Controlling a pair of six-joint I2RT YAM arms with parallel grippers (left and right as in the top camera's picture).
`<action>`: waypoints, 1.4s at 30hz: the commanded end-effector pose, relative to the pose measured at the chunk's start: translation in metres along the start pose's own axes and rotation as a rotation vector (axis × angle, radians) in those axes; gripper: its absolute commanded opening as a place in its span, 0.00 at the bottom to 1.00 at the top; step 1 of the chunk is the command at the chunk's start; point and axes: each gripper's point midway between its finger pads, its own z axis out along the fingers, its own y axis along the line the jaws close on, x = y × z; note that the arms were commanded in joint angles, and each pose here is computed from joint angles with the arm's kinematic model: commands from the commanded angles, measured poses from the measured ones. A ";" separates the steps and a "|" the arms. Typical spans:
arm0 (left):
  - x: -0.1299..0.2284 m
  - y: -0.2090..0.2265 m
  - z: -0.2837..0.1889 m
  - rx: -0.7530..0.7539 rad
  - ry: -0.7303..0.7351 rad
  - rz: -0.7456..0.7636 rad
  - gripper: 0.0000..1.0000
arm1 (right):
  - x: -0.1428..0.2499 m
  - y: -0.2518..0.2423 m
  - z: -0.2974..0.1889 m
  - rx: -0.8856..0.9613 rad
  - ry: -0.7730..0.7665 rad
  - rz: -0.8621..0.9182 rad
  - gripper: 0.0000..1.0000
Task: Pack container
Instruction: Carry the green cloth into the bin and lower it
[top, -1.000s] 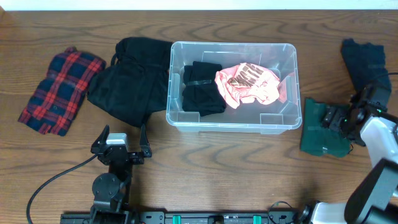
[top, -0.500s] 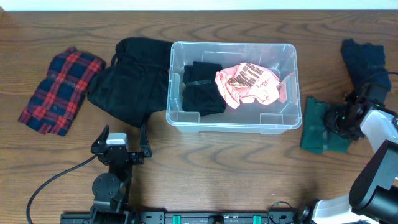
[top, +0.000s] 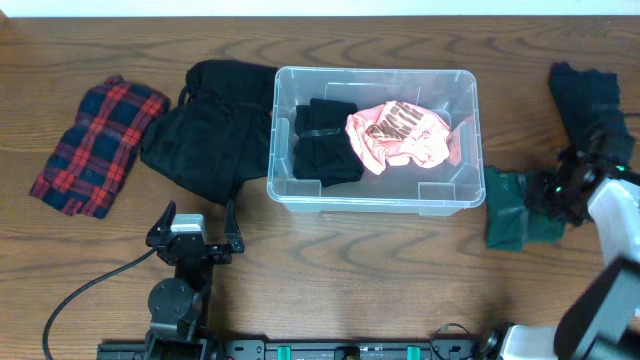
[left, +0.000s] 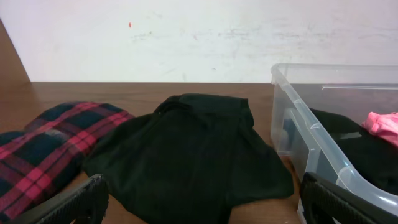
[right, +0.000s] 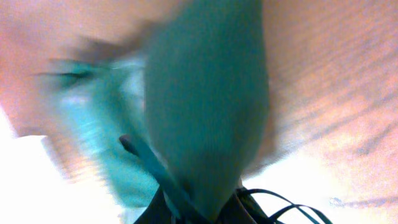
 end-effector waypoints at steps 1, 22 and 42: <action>0.017 0.003 0.001 -0.019 0.050 0.021 0.98 | -0.050 0.051 -0.077 -0.199 -0.267 -0.175 0.01; 0.017 0.003 0.001 -0.019 0.050 0.021 0.98 | 0.020 0.238 -0.112 -0.407 -0.445 -1.426 0.01; 0.017 0.003 0.001 -0.019 0.050 0.021 0.98 | 0.063 0.231 -0.005 -0.420 -0.071 -1.607 0.01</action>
